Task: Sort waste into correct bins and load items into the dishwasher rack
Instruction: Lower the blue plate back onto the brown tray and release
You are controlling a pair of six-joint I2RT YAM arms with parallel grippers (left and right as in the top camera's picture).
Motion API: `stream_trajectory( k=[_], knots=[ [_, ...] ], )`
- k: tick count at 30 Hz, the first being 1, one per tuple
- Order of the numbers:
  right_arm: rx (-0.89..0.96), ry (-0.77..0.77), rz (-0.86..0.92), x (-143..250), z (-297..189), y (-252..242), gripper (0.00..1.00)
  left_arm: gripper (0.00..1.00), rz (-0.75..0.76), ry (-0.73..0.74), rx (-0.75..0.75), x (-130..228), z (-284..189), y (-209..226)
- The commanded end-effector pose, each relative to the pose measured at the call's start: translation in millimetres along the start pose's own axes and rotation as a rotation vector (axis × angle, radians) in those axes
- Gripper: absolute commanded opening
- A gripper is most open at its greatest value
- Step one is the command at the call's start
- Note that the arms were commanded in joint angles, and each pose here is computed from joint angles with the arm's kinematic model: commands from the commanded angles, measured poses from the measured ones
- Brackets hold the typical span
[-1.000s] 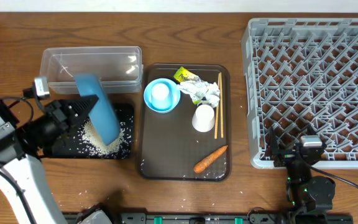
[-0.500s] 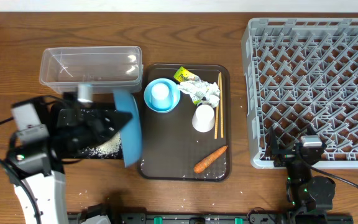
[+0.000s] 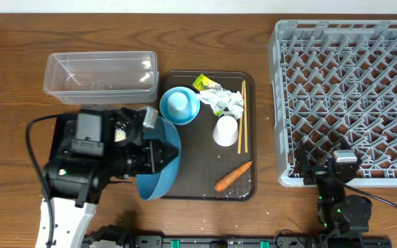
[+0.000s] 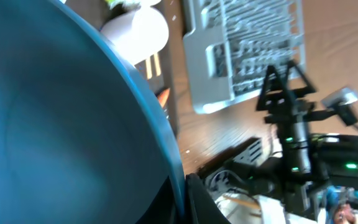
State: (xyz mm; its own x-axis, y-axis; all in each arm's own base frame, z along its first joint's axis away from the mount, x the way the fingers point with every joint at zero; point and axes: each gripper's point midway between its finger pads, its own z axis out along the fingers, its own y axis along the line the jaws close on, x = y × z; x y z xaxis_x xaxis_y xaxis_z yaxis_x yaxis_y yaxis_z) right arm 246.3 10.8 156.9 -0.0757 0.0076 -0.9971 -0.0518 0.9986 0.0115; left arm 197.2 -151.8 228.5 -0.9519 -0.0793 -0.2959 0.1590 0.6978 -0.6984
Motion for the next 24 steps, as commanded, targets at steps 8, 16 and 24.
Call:
stream_trajectory(
  k=[8,16,24],
  knots=[
    [0.008,0.003,-0.014,1.1,0.0,-1.8,0.99,0.06,0.028,0.033,-0.13,2.0,38.6,-9.8],
    [0.008,0.003,-0.014,1.1,0.0,-1.8,0.99,0.06,-0.021,0.092,-0.285,15.2,71.6,4.5],
    [0.008,0.003,-0.014,1.1,0.0,-1.8,0.99,0.06,0.058,0.158,-0.268,22.7,116.4,-7.6]
  ],
)
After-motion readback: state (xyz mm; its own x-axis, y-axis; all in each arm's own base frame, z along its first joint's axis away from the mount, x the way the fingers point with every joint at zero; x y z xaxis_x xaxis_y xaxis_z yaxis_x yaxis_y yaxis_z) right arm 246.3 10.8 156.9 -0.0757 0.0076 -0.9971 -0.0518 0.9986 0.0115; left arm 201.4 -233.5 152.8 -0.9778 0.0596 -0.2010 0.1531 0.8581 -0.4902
